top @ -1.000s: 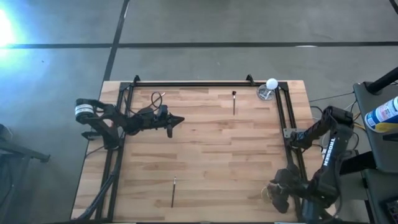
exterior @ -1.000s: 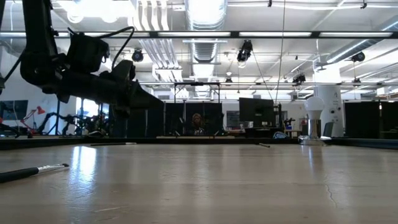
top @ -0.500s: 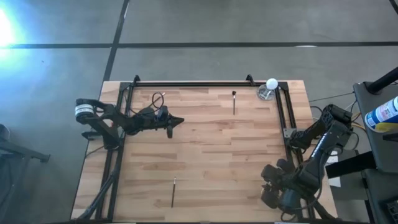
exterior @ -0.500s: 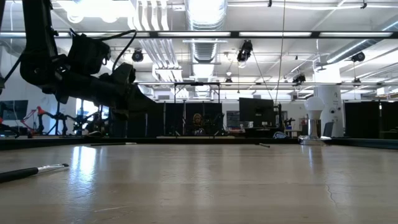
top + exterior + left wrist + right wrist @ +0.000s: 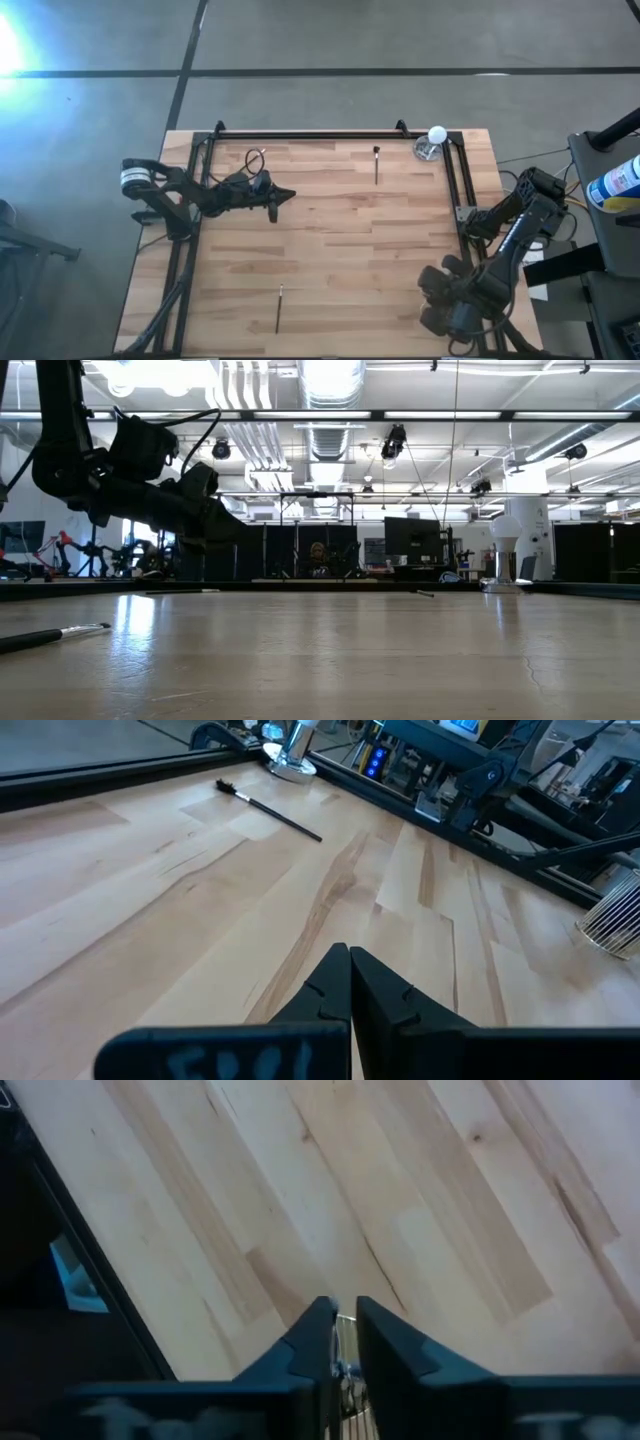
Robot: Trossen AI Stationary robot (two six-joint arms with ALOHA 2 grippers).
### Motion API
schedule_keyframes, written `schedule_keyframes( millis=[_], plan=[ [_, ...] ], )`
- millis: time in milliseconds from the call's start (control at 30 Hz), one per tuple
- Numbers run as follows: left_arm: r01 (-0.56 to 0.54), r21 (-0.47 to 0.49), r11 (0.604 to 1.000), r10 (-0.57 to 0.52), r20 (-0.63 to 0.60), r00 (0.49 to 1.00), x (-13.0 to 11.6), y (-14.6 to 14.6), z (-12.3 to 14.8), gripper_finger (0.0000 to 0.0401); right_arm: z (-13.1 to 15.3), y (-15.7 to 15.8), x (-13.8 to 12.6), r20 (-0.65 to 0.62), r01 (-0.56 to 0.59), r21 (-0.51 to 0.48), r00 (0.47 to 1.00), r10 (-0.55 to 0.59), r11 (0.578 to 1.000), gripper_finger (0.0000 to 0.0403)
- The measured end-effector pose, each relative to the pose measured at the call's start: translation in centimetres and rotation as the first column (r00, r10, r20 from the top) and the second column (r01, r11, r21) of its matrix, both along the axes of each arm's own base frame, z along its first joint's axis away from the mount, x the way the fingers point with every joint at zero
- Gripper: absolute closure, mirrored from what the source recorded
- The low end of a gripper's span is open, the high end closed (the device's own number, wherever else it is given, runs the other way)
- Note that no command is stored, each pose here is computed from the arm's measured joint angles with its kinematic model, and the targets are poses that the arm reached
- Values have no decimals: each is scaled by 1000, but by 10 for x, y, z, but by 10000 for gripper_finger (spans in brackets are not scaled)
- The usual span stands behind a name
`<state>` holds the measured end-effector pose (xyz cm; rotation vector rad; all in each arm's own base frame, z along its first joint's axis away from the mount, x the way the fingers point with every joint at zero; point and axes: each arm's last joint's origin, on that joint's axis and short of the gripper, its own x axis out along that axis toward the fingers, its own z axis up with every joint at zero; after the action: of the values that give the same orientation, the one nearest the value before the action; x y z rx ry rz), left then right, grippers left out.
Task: Pick & Place Makeup Brushes
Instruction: Put the eyeshadow brush into the makeup brush holder
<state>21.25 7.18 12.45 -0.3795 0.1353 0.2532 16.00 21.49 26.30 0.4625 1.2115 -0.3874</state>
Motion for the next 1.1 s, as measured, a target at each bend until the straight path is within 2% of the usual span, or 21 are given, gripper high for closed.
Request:
schedule_keyframes(
  millis=[100,467,633,767,1100],
  plan=[
    [0,-1,1000,0,0,1000,0,0,0,401,1,-1,0,3,-17,-3,1000,17,1000,390],
    [0,-3,1000,0,-1,1000,0,0,0,401,31,0,0,126,-20,-26,992,23,999,394],
    [2,-12,1000,-2,-2,1000,0,0,-1,401,25,0,-1,50,18,20,999,-19,1000,392],
    [5,-21,1000,-5,0,1000,0,0,-1,401,20,-3,3,14,36,23,999,-37,999,366],
    [24,-28,999,-24,0,1000,0,-1,-1,401,12,-9,8,-48,41,34,998,-39,999,251]
  ],
)
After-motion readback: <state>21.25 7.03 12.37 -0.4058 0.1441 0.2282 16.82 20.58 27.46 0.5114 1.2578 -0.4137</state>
